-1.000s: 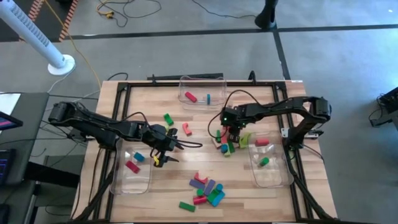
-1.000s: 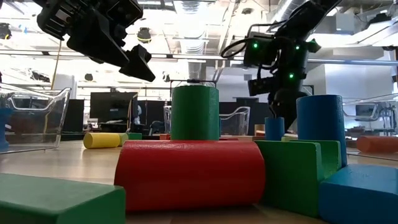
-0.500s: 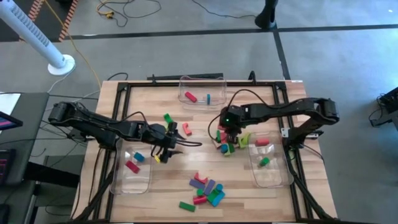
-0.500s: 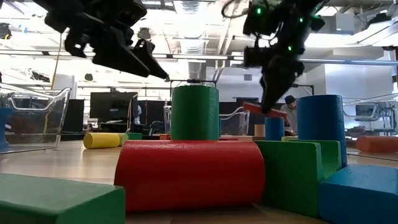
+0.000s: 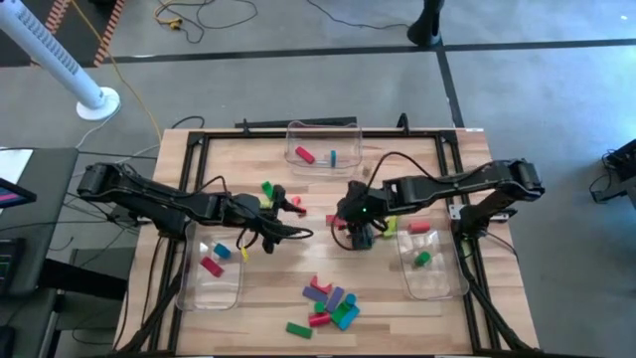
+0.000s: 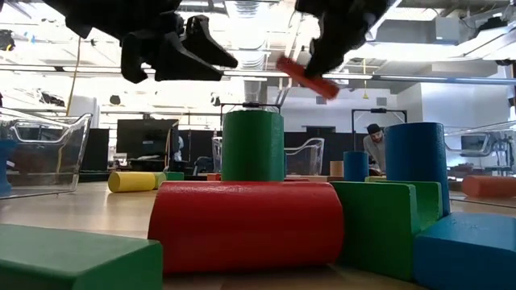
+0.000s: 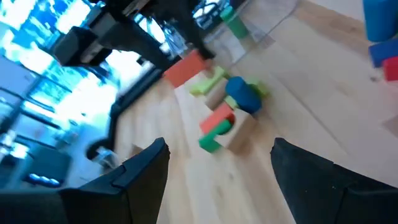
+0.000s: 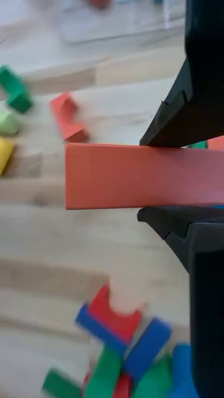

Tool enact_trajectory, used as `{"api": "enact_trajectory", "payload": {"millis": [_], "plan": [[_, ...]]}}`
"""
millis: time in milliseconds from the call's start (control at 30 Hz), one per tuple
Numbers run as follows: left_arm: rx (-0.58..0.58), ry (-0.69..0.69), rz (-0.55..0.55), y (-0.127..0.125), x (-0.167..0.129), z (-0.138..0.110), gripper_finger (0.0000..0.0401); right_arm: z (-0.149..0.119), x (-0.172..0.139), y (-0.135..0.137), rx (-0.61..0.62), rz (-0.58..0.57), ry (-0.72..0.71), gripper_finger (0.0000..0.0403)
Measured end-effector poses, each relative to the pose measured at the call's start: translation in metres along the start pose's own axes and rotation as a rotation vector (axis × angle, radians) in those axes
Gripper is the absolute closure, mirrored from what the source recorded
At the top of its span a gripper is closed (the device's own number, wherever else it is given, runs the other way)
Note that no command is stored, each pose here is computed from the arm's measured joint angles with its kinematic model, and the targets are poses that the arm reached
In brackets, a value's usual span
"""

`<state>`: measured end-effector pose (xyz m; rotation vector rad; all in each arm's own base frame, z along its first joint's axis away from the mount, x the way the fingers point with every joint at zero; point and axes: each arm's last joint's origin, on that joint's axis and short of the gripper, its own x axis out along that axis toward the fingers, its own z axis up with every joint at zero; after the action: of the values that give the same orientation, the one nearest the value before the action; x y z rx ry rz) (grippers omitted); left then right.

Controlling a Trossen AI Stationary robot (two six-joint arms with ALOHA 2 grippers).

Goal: Sort blocks by size
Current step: Put the orange rectangular block into the top transparent bin

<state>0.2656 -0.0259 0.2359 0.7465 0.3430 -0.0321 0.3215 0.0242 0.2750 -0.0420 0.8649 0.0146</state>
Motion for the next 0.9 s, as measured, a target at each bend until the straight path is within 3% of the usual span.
{"api": "enact_trajectory", "payload": {"millis": [400, 900], "plan": [[0.144, -0.087, 0.086, 0.017, -0.001, 0.022, 0.0131, 0.018, 0.001, 0.012, -0.039, 0.088, -0.174, 0.025], [0.198, -0.079, 0.003, 0.009, -0.002, 0.026, 0.0131, 0.036, 0.025, 0.012, -0.088, 0.154, -0.189, 0.0249]]}}
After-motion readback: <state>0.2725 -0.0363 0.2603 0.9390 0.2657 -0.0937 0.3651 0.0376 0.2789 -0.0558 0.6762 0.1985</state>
